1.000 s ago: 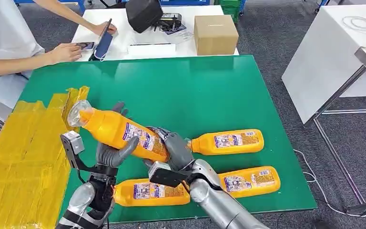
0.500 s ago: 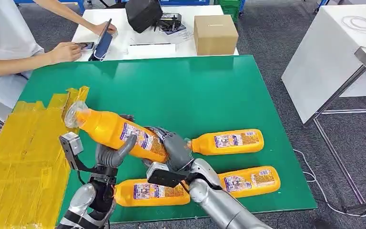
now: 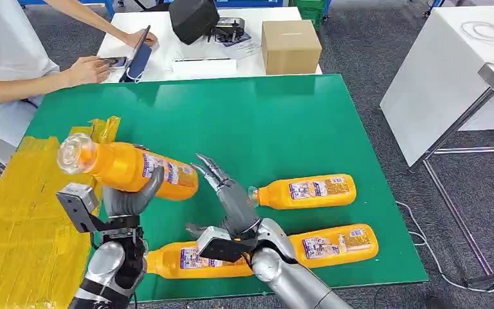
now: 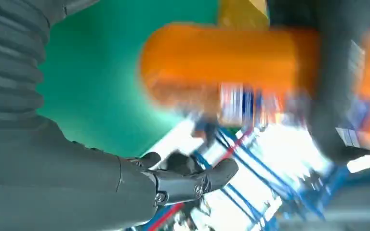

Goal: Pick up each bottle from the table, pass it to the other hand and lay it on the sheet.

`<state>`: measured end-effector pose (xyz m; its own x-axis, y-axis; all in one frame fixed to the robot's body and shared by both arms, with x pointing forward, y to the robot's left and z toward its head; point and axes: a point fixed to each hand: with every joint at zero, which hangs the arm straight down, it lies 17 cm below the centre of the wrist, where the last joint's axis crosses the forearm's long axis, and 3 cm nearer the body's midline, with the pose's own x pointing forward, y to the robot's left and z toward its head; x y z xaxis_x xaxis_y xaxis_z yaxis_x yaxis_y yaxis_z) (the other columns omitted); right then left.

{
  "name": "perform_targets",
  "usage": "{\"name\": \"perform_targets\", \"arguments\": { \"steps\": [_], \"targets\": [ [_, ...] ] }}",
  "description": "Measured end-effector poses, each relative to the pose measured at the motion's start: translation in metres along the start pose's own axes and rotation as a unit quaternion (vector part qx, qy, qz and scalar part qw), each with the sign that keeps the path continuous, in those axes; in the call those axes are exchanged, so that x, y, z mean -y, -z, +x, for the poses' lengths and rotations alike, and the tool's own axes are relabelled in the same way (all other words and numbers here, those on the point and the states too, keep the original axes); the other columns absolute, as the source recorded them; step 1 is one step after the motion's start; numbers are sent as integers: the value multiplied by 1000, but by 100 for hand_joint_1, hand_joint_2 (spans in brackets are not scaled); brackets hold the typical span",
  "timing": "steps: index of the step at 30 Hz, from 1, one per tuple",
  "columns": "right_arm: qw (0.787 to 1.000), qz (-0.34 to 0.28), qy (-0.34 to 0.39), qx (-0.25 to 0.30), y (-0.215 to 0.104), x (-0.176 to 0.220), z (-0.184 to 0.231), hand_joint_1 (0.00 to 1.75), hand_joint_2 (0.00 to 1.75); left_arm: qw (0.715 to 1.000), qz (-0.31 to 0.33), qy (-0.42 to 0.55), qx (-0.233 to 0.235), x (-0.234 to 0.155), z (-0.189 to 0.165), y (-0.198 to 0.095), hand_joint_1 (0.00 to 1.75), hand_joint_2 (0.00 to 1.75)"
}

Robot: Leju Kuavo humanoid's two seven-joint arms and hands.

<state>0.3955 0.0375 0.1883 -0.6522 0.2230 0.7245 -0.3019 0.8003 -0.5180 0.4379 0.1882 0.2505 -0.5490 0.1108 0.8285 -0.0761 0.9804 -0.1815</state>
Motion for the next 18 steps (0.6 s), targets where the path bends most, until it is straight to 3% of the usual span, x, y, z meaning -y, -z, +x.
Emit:
{"name": "perform_targets", "arguments": {
  "steps": [4, 8, 18],
  "targets": [
    [999, -41, 22, 24, 3, 23, 25, 0, 175, 990, 25, 122, 59, -22, 14, 6, 175, 175],
    [992, -101, 53, 61, -2, 59, 57, 0, 175, 941, 20, 317, 121, -38, 21, 12, 175, 175],
    [983, -143, 57, 98, -14, 94, 87, 0, 175, 912, 10, 390, 122, -58, 9, 17, 175, 175]
  ]
}}
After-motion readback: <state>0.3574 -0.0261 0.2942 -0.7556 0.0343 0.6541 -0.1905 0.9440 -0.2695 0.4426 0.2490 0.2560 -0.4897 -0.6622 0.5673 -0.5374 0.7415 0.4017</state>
